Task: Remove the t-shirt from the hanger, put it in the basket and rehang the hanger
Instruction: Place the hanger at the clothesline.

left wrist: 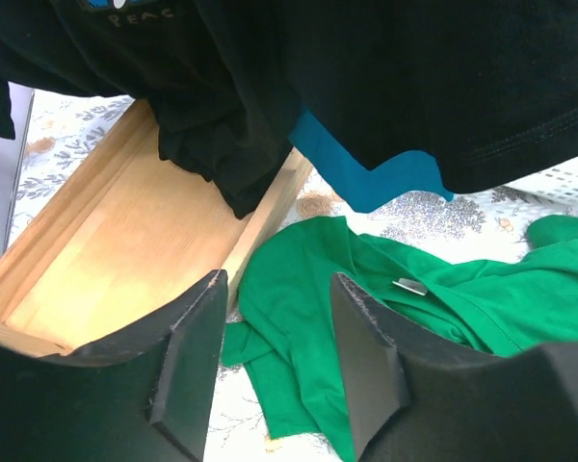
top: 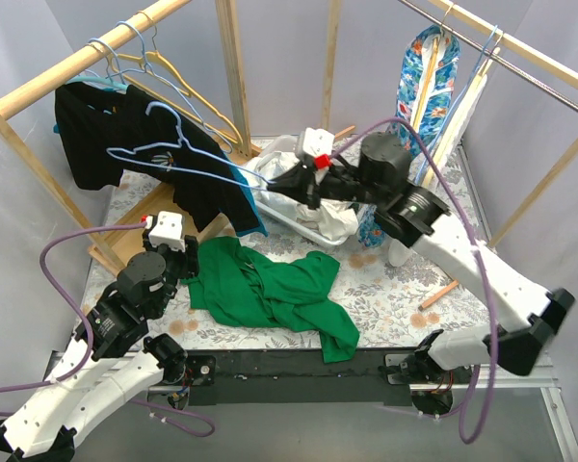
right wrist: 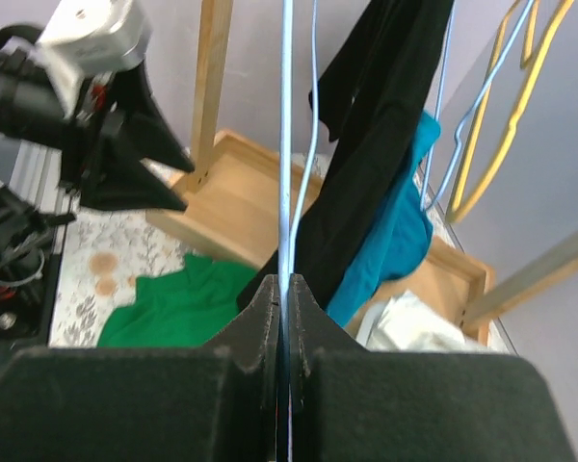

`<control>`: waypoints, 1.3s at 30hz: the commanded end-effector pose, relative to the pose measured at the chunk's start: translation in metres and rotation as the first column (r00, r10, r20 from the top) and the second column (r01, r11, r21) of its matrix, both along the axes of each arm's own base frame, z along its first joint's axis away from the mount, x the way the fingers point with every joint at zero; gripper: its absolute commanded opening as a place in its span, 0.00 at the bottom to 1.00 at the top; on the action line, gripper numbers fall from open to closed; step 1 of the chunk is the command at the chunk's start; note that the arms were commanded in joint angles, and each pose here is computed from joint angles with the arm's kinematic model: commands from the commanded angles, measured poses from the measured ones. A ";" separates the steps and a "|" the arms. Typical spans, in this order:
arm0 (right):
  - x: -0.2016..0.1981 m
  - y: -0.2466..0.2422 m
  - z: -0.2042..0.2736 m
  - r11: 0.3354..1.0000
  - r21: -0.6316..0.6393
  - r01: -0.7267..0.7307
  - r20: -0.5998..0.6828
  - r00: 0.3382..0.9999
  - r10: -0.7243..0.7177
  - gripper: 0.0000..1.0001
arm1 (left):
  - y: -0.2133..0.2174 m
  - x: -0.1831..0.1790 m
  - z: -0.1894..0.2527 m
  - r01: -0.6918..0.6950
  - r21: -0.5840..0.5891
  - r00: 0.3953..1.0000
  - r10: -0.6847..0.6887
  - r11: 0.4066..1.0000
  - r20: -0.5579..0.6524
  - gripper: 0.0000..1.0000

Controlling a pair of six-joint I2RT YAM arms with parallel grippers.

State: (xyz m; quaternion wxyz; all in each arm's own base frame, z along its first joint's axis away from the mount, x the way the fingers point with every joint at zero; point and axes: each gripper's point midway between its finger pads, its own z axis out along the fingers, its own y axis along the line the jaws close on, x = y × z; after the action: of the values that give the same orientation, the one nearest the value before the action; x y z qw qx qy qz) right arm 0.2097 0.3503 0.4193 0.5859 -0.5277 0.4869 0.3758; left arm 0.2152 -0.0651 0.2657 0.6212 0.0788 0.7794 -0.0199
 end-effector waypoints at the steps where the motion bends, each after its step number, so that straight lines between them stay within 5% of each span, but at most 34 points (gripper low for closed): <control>1: 0.007 0.026 0.081 0.973 0.215 -0.079 0.133 0.990 0.051 0.01 | 0.000 0.000 0.001 0.006 0.017 1.000 -0.006 1.000 0.001 0.50; 15: 0.064 0.139 0.091 0.963 0.261 -0.073 0.056 0.997 0.060 0.01 | 0.003 0.001 -0.004 -0.006 0.024 1.000 0.005 1.000 0.018 0.97; 39: 0.099 0.227 0.020 0.945 0.328 0.001 -0.064 0.998 0.021 0.01 | 0.000 -0.005 -0.007 0.038 0.003 0.998 -0.038 0.999 0.040 0.98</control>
State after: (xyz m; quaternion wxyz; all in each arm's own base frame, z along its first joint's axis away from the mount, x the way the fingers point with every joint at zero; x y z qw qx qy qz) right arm 0.3082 0.5805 0.4020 0.6117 -0.4421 0.4653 0.4623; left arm 0.2081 -0.0629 0.2562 0.6394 0.0858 0.7633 -0.0342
